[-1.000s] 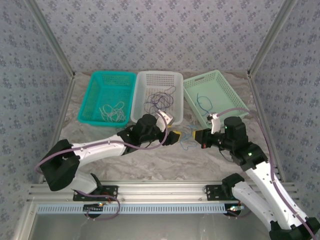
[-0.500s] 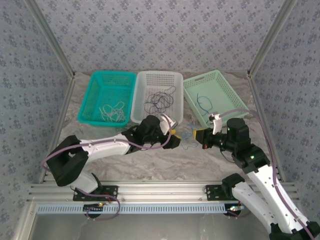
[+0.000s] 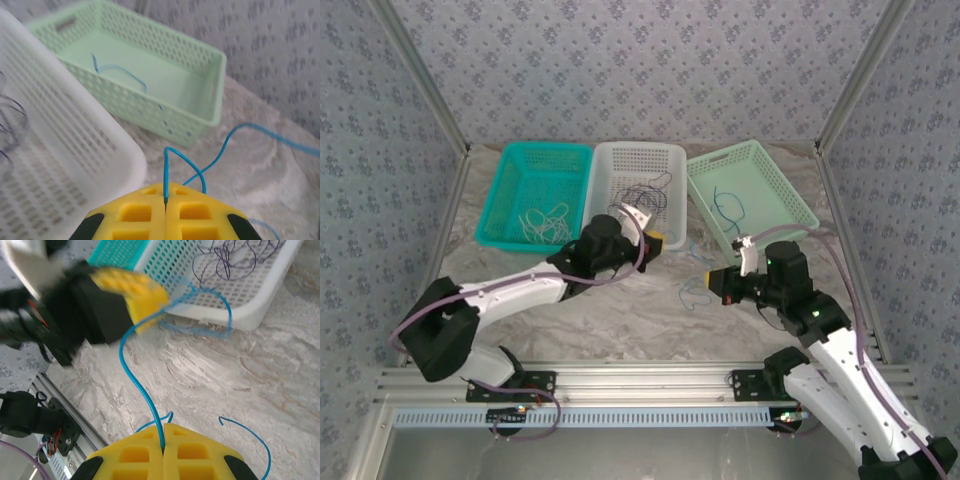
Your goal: Untangle the cables
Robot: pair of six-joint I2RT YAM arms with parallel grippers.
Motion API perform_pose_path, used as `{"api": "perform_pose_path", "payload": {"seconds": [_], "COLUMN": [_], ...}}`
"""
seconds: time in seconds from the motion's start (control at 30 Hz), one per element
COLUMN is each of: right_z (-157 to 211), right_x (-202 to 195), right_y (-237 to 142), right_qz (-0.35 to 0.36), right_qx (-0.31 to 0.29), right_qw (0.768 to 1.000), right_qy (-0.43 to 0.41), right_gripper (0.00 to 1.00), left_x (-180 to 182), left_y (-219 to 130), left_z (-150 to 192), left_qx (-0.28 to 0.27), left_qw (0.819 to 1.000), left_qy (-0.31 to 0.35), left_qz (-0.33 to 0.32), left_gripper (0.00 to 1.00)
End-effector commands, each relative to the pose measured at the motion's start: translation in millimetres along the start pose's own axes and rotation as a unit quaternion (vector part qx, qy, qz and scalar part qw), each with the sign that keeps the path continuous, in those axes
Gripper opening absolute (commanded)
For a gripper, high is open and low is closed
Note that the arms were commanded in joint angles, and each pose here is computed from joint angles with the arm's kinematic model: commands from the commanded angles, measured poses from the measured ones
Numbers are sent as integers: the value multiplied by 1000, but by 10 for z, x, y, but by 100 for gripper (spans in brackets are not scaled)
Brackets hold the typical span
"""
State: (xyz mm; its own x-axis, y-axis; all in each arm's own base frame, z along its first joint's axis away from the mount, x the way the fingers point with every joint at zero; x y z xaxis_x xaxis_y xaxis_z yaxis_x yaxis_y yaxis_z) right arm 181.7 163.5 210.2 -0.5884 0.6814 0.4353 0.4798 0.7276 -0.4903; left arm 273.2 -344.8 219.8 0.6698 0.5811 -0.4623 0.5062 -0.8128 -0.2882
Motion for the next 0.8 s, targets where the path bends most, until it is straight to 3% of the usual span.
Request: {"api": "perform_pose_path", "payload": {"seconds": [0.0,0.27,0.53,0.67,0.77], "right_z": [226,327,452,377,240], "right_x": [-58,-202,-199,-19,-33], "right_y": [68,160,209,223,133], "right_qz": [-1,29,23,-21,3], "right_qx": [45,84,138,133,112], "right_qw": [998,995,988,990,993], "right_qy": [32,49,60,40,23], "right_gripper": [0,0,0,0,0], "left_x": [-184,-457,-637,-615,-589], "left_y": [-202,-470,-817,-806,-686], "left_z": [-563,-1212,-1803,-1889,-1862], "left_qx": [-94,-211,-329,-348,-328], "left_qw": [995,976,941,934,941], "left_qy": [16,22,-3,-25,-33], "left_qz": [17,47,79,79,77], "left_gripper": [0,0,0,0,0]}}
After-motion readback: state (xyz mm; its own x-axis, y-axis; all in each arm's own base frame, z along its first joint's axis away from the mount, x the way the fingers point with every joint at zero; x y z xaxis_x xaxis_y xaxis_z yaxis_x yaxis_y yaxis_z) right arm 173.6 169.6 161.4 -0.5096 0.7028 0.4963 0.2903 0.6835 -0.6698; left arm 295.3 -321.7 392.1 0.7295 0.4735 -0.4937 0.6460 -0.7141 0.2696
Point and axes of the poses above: each hand's point on the last joint's axis, 136 mm out from that joint toward the fingers, its own y axis out along the fingers, its own x axis along the line the jaws close on, z = x × y, the point moved 1 cm from there along -y, back along the fingers, and after that the axes turned 10 degrees about -y, right-handed, at the moved point
